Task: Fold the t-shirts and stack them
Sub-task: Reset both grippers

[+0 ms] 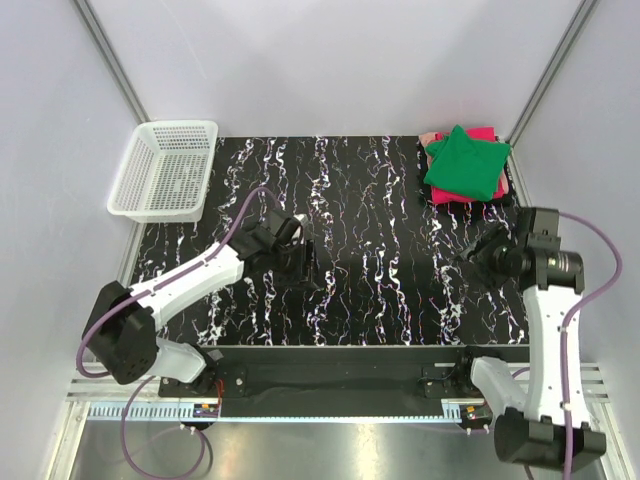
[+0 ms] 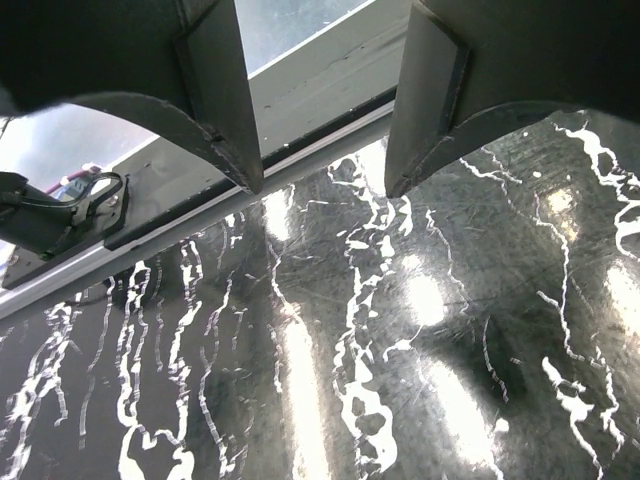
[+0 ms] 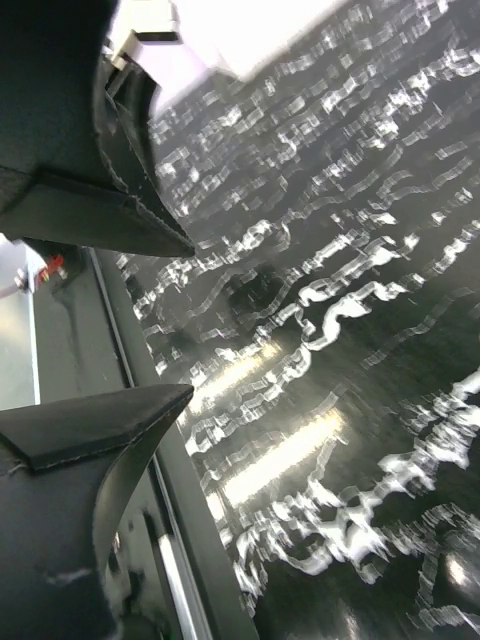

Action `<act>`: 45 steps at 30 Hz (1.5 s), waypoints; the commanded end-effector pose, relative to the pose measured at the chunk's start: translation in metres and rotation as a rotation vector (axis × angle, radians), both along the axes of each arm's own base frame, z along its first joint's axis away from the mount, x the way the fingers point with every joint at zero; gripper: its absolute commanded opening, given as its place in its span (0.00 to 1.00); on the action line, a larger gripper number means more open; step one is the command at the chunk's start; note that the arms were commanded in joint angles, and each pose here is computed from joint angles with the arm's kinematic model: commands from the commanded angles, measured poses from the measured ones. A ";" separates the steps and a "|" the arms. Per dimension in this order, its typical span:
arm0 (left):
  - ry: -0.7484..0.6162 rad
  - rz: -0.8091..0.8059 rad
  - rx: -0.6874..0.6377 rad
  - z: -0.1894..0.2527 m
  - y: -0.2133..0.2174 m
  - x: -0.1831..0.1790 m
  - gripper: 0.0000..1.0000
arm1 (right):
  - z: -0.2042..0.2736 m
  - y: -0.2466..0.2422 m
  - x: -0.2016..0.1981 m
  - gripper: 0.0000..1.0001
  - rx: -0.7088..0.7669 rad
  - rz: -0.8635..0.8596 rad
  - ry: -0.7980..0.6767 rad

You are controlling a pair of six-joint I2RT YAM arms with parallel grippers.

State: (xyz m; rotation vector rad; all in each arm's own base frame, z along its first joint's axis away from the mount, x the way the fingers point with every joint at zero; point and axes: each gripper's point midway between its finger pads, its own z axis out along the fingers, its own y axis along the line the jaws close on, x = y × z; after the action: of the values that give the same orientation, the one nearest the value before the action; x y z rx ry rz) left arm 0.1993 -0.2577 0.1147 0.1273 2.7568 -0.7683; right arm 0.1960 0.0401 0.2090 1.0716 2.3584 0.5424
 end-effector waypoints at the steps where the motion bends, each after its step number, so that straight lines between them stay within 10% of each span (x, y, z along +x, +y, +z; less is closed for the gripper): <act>1: -0.016 0.019 0.003 0.017 0.004 0.004 0.58 | 0.015 -0.024 0.006 0.60 -0.155 0.010 0.009; 5: -0.075 0.104 0.043 0.024 0.029 0.014 0.60 | 0.049 -0.063 0.017 0.59 -0.350 -0.090 -0.034; 21: -0.109 0.240 0.066 0.021 0.074 0.026 0.61 | 0.035 -0.068 0.037 0.64 -0.360 -0.055 0.019; 32: -0.056 0.196 0.016 0.028 0.059 0.023 0.59 | 0.036 -0.104 0.166 0.59 -0.293 -0.071 -0.105; 33: -0.044 0.197 0.023 0.023 0.062 0.018 0.59 | 0.032 -0.109 0.176 0.56 -0.273 -0.074 -0.103; 35: -0.039 0.198 0.025 0.021 0.066 0.011 0.59 | 0.021 -0.121 0.206 0.00 -0.220 -0.088 -0.097; 45: 0.031 0.255 0.052 -0.002 0.084 -0.019 0.59 | -0.022 -0.103 0.330 0.00 0.088 0.144 -0.200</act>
State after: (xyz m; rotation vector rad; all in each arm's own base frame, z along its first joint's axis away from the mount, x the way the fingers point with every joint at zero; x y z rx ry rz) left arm 0.1837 -0.1746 0.1115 -0.1816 2.7565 -0.6117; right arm 0.5011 -0.0835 0.1567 1.0087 2.3247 0.5833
